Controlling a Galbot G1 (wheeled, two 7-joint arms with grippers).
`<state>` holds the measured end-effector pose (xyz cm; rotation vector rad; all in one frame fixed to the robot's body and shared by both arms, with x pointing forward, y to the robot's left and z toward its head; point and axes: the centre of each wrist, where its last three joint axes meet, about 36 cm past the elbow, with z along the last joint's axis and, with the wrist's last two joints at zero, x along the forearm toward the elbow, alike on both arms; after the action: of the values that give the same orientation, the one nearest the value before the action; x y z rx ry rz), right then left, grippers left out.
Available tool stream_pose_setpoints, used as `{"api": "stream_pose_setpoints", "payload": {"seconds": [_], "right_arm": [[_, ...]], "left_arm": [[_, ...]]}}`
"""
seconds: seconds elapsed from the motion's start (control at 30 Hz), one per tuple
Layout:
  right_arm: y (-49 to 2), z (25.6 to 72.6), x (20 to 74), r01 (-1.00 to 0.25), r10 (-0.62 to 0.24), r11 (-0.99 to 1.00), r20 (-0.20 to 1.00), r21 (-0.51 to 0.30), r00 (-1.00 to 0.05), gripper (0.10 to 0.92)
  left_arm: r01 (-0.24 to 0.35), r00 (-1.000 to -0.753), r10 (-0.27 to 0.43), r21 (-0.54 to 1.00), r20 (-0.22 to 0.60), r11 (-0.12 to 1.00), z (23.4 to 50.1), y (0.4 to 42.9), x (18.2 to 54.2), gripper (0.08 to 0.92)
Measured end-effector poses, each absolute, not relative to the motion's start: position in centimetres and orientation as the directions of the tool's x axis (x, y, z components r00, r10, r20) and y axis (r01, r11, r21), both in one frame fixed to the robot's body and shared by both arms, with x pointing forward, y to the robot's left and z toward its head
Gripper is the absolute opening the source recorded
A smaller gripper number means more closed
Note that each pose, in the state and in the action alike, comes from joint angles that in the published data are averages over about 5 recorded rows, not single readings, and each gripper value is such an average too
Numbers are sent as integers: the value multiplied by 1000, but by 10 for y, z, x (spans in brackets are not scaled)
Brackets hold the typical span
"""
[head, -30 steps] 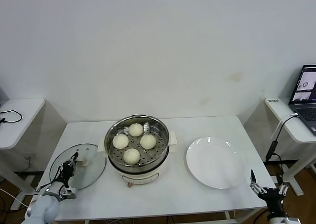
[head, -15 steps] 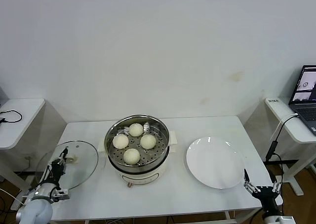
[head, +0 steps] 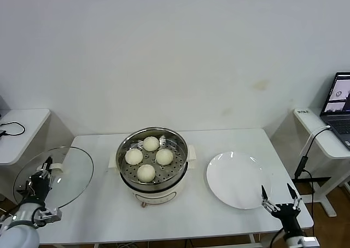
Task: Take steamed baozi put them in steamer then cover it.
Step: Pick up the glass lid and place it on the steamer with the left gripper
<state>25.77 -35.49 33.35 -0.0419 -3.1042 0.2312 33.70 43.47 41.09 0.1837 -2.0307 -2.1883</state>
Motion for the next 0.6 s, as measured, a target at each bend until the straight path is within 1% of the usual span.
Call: {"api": "stream_pose_setpoints", "payload": {"seconds": [0.13,0.27,0.43,0.6], "right_arm": [[-352,332,260,10,14,988,28,-155,-1000,823],[-349,329,262,1,6,987,29,-163,-1000,823],[-342,324,262,-11,-5,983,32,-182,-999,823],[-333,318,262,-21,-12,976,45,-218,-999,823]], "left_arm": [[-13,-984,-175,999,-21,-49,438,417,336,146],[-48,-990,-132,999,-48,-9,457,393,338,146],[-59,-996,-65,997,-56,49,466,362,346,146],[-51,-999,-7,993,-51,106,467,327,359,146]]}}
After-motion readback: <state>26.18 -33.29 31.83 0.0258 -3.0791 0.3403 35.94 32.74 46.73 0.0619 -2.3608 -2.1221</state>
